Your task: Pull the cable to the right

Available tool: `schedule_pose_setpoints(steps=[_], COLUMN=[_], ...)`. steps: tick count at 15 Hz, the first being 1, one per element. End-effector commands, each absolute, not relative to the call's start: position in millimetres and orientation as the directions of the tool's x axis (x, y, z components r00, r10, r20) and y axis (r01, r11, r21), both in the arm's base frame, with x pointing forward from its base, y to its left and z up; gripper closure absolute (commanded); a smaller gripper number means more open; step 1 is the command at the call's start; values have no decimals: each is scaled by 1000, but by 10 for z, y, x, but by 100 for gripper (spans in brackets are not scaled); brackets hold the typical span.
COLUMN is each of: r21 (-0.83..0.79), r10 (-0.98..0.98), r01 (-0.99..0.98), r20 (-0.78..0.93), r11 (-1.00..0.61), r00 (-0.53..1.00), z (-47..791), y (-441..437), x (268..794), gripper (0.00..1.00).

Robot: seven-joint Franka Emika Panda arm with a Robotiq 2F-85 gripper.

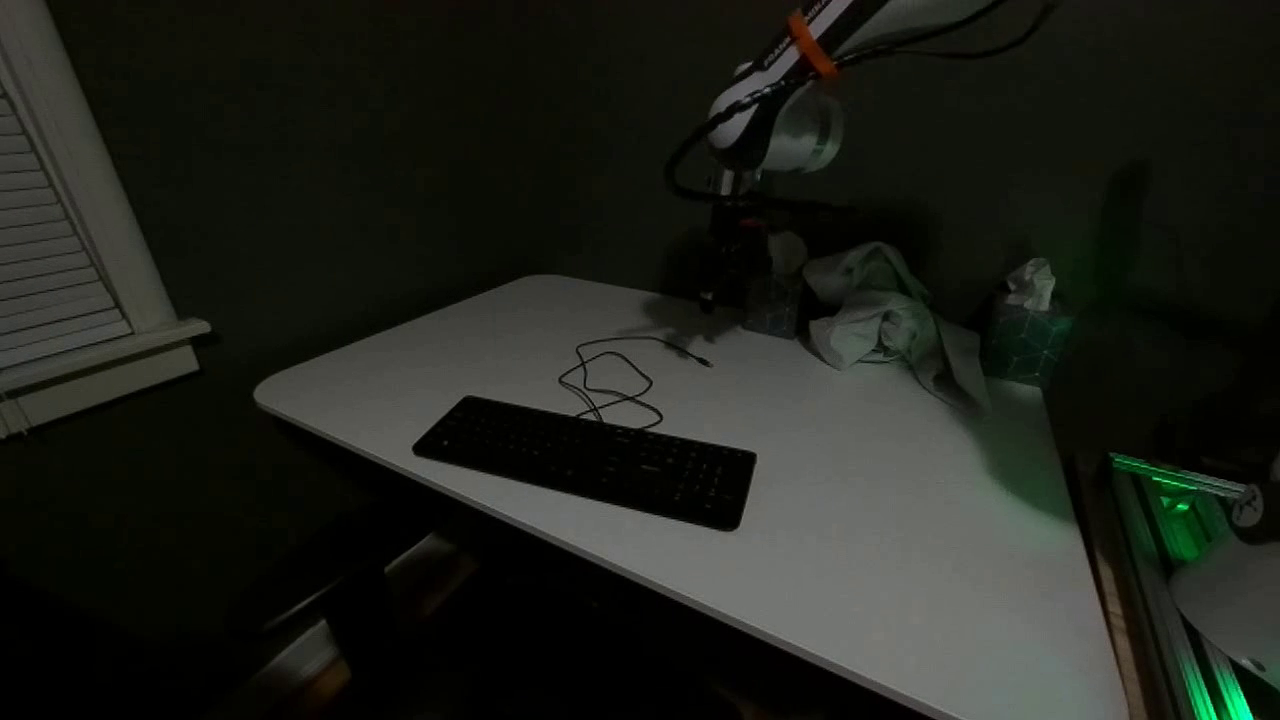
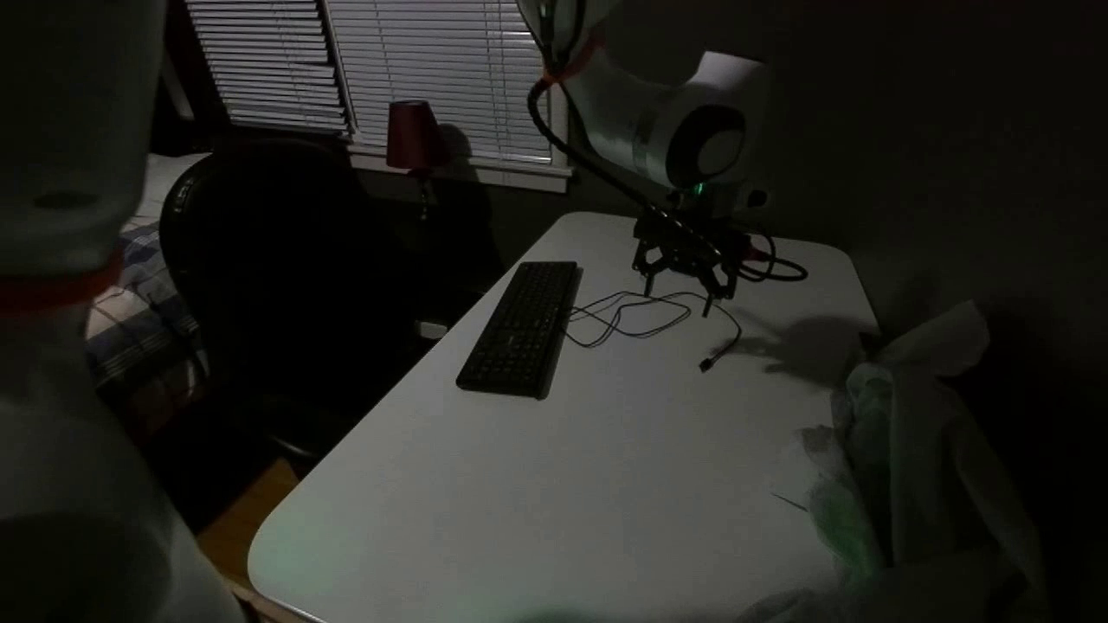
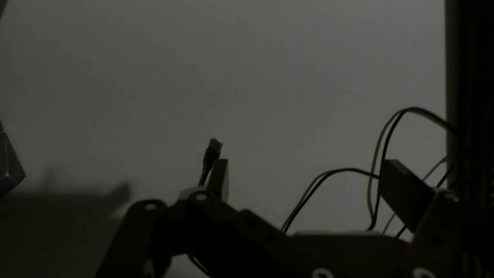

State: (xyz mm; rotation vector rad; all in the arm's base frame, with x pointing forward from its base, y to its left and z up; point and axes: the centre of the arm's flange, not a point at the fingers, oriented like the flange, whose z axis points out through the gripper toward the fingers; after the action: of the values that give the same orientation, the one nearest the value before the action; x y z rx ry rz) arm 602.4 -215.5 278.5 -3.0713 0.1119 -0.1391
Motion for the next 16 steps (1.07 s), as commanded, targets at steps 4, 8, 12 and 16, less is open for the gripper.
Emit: schedule_pose_setpoints(steps=[4, 8, 12, 16], r21=[-87, -89, -90, -47], r10=[-143, -159, -161, -181], r01=[-133, -147, -150, -177], r20=[130, 136, 142, 131], r11=[-987, -985, -985, -983], r00=[981, 978, 977, 975], z=[2527, 2407, 2429, 2085], y=[-2481, -2551, -2542, -2473], x=[6309, 6445, 6471, 6607], gripper=[0, 0, 0, 0])
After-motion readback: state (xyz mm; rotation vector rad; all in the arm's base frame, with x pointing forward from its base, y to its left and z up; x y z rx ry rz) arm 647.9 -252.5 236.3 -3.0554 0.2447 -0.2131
